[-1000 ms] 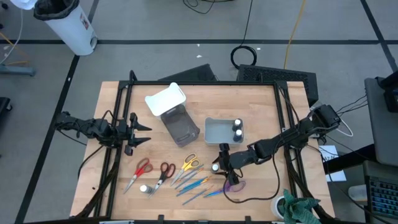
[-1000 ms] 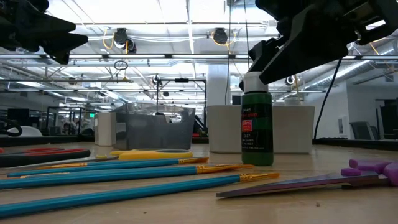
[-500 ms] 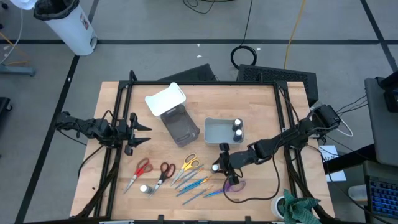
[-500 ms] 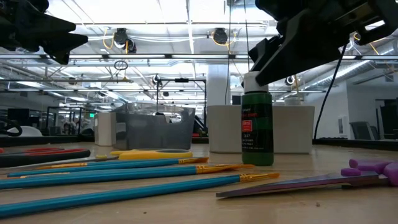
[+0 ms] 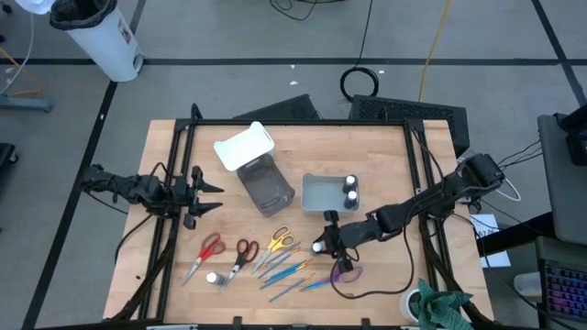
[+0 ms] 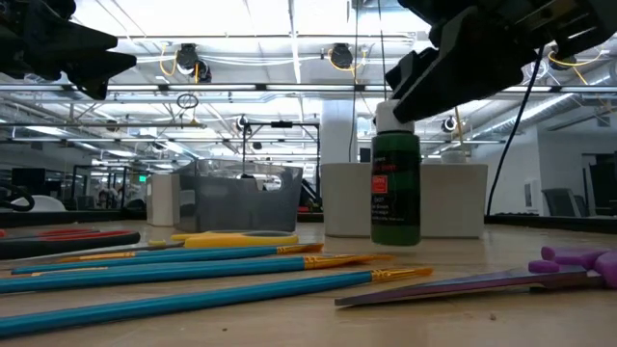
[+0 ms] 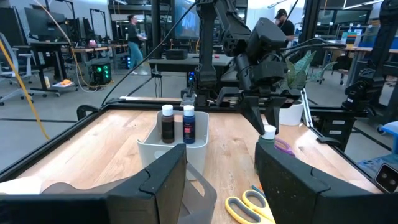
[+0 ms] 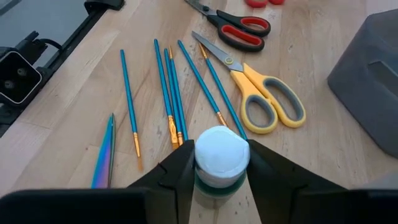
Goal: Pick & Place Paint Supplies
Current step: Put the green paint bottle into the gray bin
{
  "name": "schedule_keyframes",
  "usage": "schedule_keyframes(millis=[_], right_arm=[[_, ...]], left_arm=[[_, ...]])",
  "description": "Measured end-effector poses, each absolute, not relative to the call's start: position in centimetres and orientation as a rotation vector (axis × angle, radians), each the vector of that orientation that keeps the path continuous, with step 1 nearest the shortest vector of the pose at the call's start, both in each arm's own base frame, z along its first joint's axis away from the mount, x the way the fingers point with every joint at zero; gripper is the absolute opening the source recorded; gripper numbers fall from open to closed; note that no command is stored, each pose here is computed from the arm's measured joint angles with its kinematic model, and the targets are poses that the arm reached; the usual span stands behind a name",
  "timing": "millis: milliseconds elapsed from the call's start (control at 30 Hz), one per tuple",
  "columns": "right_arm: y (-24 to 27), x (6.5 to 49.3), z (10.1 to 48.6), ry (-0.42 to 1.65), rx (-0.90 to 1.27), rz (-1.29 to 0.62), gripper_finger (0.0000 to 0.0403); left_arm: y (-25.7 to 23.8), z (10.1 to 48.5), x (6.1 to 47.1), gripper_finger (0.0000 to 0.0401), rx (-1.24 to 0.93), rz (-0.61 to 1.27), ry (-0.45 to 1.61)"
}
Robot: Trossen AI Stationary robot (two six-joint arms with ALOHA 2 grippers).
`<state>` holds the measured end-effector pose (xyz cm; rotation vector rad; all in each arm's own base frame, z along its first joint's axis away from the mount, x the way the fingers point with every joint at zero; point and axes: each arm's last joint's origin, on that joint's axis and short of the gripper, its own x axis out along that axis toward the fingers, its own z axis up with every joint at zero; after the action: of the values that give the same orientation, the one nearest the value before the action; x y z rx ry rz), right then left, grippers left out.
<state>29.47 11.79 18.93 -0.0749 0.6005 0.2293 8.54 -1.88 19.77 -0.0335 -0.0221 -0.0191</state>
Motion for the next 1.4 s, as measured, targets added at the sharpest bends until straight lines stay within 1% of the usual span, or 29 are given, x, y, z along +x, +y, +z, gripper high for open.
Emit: schedule_keyframes(millis=[167, 400, 567, 800, 1067, 1200, 1400], right_arm=[[11.5, 29.4, 19.6, 0.574, -0.069, 0.229, 0.0107], [10.5, 29.2, 21.3, 0.517, -0.056, 0.222, 0.0114], [9.6, 28.8, 22.8, 0.479, -0.023, 0.259, 0.0106], [8.2, 27.7, 24.7, 0.457, -0.013, 0.226, 0.0115], [6.4, 26.4, 26.6, 0.416, -0.021, 0.186, 0.0106], [5.3, 25.9, 27.3, 0.408, -0.012, 0.148, 0.0112], [3.6, 25.5, 27.5, 0.441, -0.003, 0.088, 0.0106]], left_arm=[[-1.9, 19.8, 8.5, 0.0200, -0.034, -0.019, -0.022], [-1.9, 19.8, 8.5, 0.0200, -0.033, -0.019, -0.022], [-1.9, 19.8, 8.5, 0.0200, -0.033, -0.019, -0.022], [-1.9, 19.8, 8.5, 0.0200, -0.033, -0.019, -0.022], [-1.9, 19.8, 8.5, 0.0200, -0.034, -0.019, -0.022], [-1.9, 19.8, 8.5, 0.0200, -0.034, -0.019, -0.022], [-1.9, 19.8, 8.5, 0.0200, -0.033, -0.019, -0.022]])
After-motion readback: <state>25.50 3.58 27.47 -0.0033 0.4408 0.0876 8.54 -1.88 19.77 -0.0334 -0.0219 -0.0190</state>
